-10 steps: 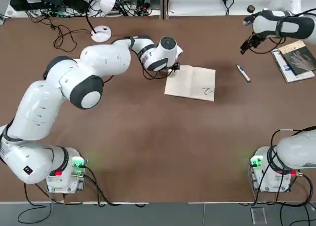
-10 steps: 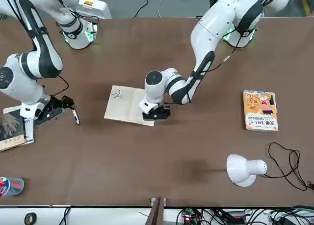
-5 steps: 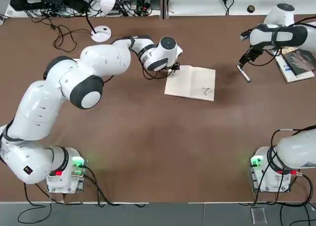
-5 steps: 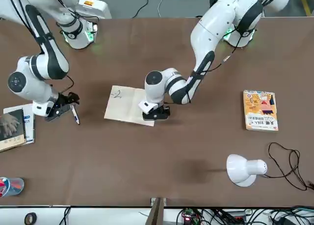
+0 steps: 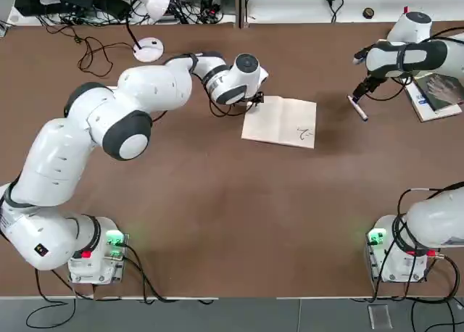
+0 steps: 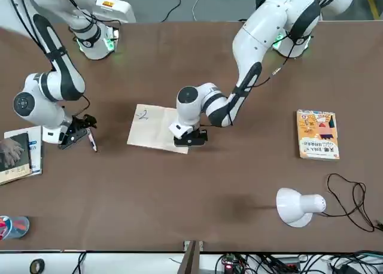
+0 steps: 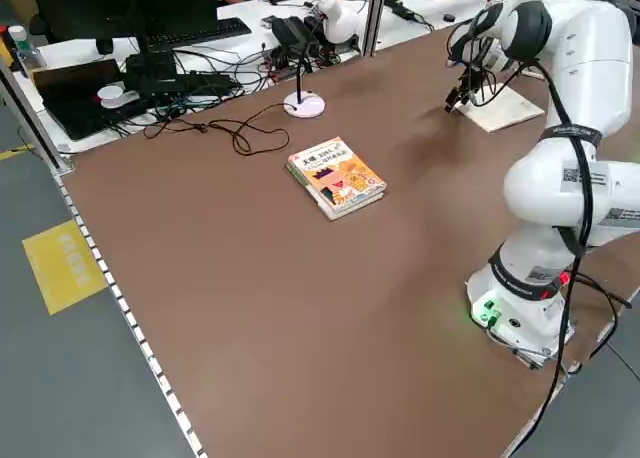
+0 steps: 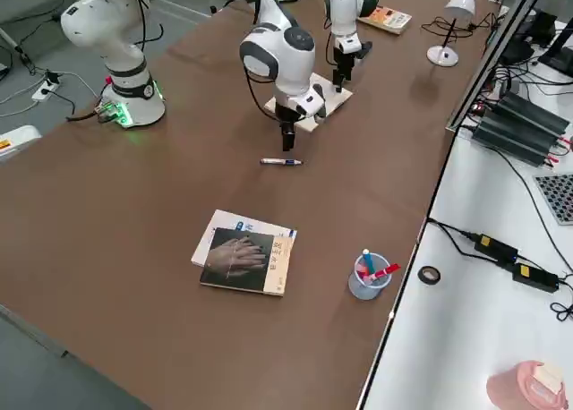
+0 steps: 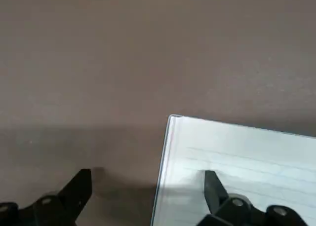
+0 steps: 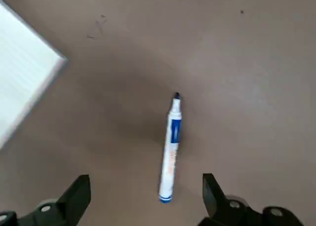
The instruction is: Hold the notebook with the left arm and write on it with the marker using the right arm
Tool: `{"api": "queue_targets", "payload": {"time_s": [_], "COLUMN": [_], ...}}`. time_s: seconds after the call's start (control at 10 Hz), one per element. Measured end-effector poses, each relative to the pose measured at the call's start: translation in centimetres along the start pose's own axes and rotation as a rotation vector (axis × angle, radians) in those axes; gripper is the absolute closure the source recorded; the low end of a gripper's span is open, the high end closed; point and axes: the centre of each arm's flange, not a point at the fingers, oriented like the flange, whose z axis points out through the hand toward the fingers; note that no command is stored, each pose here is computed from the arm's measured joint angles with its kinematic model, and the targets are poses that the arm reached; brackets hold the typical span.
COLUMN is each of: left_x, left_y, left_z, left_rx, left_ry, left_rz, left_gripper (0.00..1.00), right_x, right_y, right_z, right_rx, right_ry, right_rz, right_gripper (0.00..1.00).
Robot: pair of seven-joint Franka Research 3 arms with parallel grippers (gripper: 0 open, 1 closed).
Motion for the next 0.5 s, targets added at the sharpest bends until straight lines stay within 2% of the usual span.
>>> {"api": "queue_targets", "payload": {"time_s": [0.5], "left_x": [0.0], "left_y": [0.0], "left_z": [0.0], "left_rx": [0.000], "left_ry": [0.000], "left_rz": [0.000], "left_gripper": [0.00], "right_x": [-0.7], "right_y": [2.3], "right_z": [3.0], "right_rx": [-0.046], "right_ry": [0.026], "right_rz": [-0.010], "right_gripper": [0.00]}}
